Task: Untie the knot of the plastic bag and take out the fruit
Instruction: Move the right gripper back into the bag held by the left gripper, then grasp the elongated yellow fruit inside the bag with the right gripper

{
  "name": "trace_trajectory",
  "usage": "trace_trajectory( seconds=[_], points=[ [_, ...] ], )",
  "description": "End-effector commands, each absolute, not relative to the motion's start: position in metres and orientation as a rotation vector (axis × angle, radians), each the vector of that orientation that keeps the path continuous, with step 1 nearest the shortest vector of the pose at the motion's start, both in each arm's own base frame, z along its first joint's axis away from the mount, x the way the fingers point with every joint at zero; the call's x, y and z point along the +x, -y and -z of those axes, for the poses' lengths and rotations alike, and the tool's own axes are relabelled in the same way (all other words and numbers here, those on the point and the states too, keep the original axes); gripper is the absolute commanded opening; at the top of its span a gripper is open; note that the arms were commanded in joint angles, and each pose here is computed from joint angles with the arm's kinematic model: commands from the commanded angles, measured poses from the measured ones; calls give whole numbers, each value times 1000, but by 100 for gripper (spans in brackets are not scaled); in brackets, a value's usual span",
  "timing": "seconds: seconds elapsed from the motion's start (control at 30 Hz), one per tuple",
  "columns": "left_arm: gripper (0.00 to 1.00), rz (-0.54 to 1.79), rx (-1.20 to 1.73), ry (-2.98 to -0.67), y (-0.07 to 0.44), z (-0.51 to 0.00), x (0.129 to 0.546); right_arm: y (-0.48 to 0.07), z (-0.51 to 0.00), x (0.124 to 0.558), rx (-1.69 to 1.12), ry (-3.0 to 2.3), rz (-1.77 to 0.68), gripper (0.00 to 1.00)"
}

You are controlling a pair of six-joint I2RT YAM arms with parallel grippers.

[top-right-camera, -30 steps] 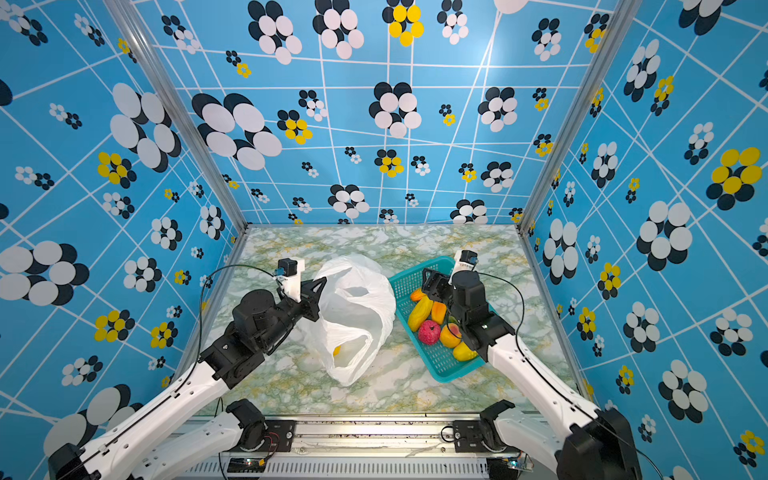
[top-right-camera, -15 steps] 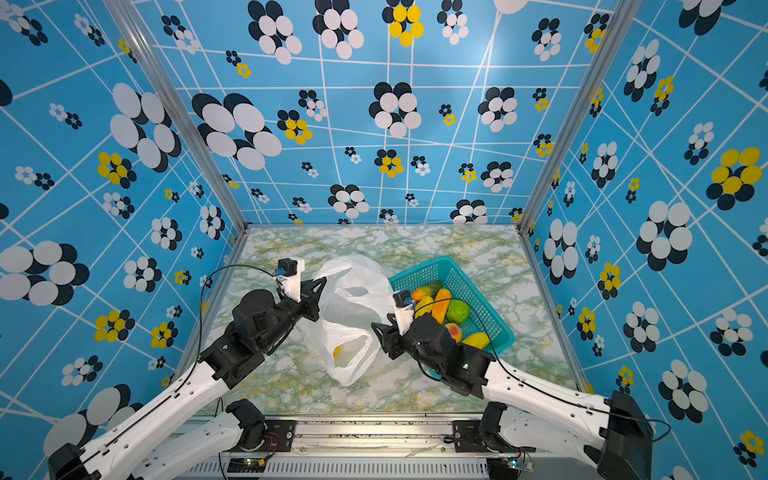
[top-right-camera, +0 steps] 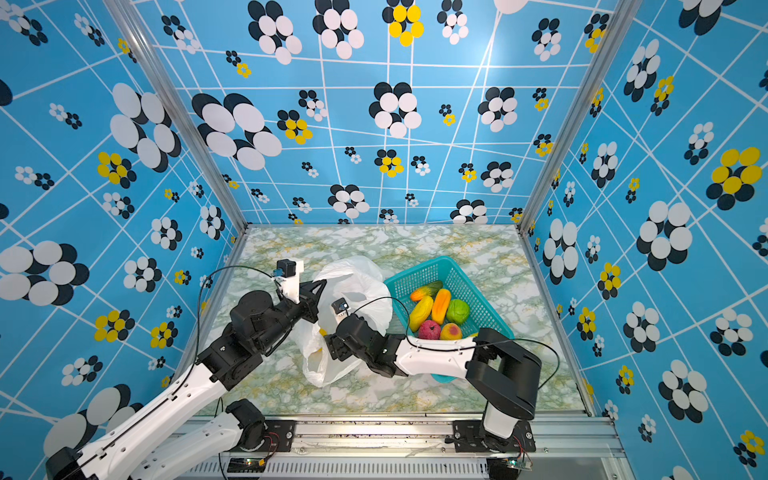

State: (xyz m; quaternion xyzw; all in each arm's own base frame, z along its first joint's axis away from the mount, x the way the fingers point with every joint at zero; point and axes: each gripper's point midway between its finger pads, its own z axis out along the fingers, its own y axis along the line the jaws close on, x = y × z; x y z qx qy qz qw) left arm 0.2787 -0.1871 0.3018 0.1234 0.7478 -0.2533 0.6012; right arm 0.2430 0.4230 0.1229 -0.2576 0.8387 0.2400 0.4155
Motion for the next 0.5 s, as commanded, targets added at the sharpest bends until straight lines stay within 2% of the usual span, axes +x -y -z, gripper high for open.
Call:
trace_trajectory(
  seconds=[0.0, 0.13, 0.47],
  points=[
    [0, 631, 293, -1686, 189, -319, 275, -439, -123, 269, -499, -2126, -547, 86],
    [0, 687, 353, -1642, 197, -324, 264, -456, -107, 292, -396, -2184, -441, 95],
    [0, 717, 395, -1611, 201, -325, 257, -502, -73, 337, -327, -2211, -218, 99]
  ],
)
